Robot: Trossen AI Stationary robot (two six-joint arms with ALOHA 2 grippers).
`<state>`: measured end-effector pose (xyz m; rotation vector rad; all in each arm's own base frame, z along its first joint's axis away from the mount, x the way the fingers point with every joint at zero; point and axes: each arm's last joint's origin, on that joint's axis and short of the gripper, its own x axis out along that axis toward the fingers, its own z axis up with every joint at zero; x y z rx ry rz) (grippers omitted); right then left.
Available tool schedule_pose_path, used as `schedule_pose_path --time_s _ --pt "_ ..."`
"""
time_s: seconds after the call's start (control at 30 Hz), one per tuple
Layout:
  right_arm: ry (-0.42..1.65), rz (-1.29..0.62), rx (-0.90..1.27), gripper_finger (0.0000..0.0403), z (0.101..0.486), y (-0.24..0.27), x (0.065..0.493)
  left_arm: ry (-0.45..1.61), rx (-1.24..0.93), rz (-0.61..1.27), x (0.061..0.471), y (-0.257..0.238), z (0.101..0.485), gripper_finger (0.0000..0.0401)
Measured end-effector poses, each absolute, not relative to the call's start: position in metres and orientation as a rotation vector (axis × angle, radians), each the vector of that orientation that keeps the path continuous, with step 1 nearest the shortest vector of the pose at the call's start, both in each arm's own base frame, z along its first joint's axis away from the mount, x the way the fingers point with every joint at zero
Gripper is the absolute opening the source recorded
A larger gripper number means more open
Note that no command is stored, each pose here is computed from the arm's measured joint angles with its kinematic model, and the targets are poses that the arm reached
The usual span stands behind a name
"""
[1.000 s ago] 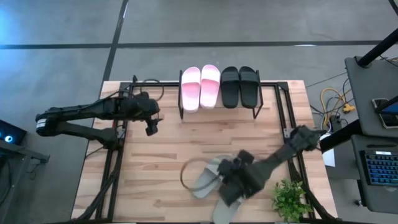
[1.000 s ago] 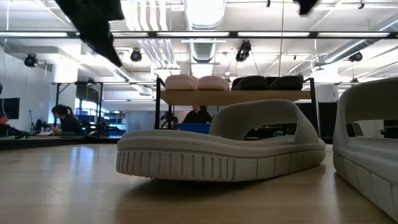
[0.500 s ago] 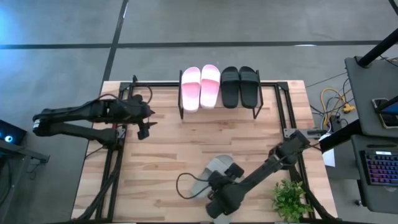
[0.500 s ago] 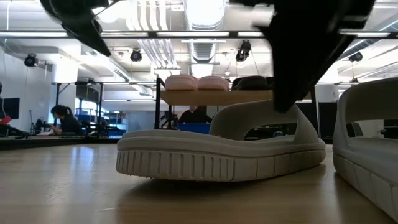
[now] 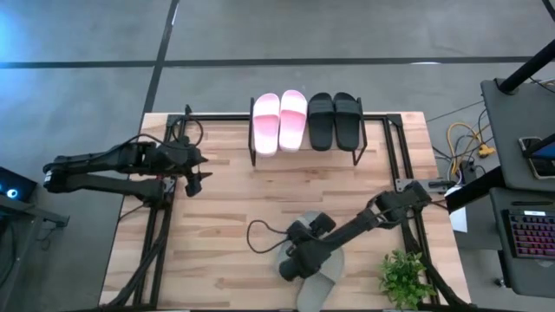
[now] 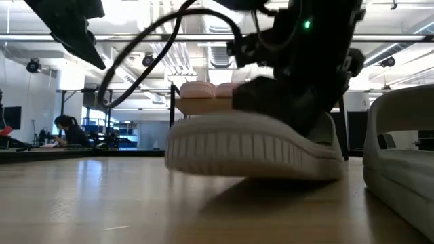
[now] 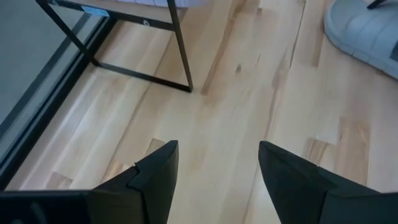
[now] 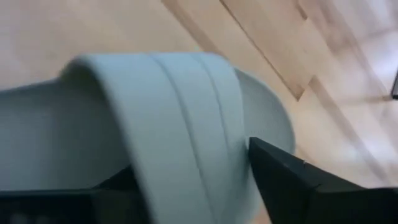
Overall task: Pick and place slides into the shelf
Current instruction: Move the left gray slide from the bottom of the table to the center of the table
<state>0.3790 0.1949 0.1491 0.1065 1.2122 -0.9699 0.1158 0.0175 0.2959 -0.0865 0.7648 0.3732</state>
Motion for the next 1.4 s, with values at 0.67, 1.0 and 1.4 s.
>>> schedule_pose_path --time_s 0.67,1.0,1.4 --pt "1.247 -1.057 -0.521 0.0038 0.151 0.072 0.409 0.801 -0.104 0.417 0.12 0.019 0.285 0.0208" --pt "1.363 -1.086 -0.525 0.0121 0.13 0.029 0.406 0.8 -0.117 0.425 0.121 0.019 0.284 0.0208" --pt "1.331 -0.969 -0.489 0.018 0.147 0.057 0.416 0.832 -0.114 0.426 0.127 0.019 0.281 0.0208"
